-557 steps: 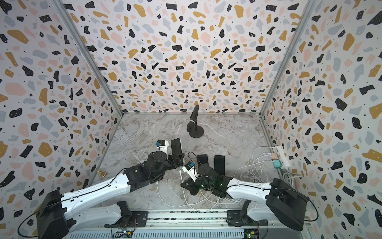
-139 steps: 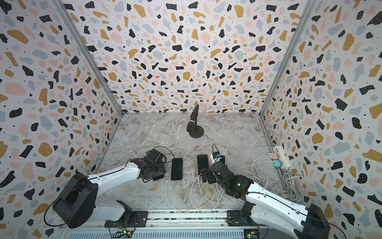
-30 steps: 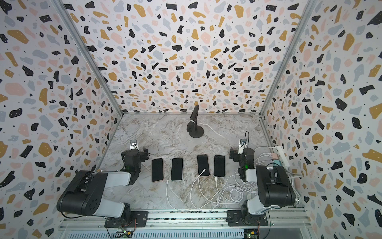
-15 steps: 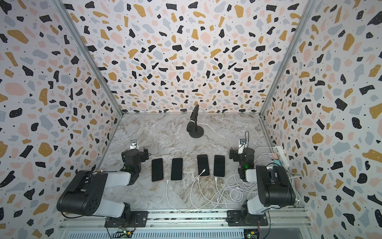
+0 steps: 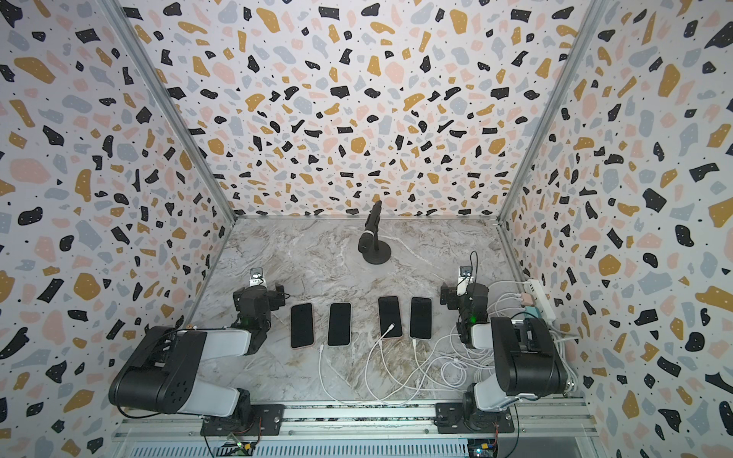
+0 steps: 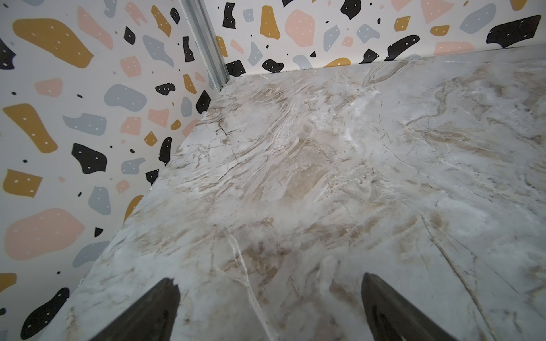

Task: Unplug the charging cable from the phone
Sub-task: Reset both arms

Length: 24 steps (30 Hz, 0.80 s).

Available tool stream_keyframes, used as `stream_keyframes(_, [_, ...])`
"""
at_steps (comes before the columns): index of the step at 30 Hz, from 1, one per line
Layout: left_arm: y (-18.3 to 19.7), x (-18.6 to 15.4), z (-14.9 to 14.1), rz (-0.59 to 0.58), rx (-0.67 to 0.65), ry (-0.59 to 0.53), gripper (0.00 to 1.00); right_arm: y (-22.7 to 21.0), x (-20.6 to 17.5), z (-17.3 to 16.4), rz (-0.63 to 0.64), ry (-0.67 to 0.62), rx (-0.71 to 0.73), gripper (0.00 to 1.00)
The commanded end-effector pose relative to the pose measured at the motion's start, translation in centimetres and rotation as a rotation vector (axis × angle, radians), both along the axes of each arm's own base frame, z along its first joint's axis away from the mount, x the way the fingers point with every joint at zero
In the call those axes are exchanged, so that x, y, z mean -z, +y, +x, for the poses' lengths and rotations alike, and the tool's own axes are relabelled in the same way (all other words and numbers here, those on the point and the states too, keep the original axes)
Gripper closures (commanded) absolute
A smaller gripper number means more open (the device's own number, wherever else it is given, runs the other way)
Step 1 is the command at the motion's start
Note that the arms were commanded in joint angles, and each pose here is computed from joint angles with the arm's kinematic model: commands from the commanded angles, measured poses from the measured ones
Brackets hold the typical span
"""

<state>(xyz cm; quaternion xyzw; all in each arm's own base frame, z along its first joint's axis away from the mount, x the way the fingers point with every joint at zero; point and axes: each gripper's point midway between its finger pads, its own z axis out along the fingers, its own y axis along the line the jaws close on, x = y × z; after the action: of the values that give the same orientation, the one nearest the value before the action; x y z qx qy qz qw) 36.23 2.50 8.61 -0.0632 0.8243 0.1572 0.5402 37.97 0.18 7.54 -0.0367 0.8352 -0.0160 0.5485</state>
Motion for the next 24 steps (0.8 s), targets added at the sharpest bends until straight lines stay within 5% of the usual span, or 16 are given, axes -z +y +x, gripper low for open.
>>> stream_keyframes(1, [-0.16, -1.56, 0.80, -0.008, 0.008, -0.058, 0.00, 0.20, -0.73, 0.55, -0.007, -0.014, -0.015, 0.00])
stream_keyframes(24, [-0.14, -1.57, 0.89, -0.007, 0.007, -0.062, 0.01, 0.21, -0.74, 0.56, -0.006, -0.015, -0.015, 0.00])
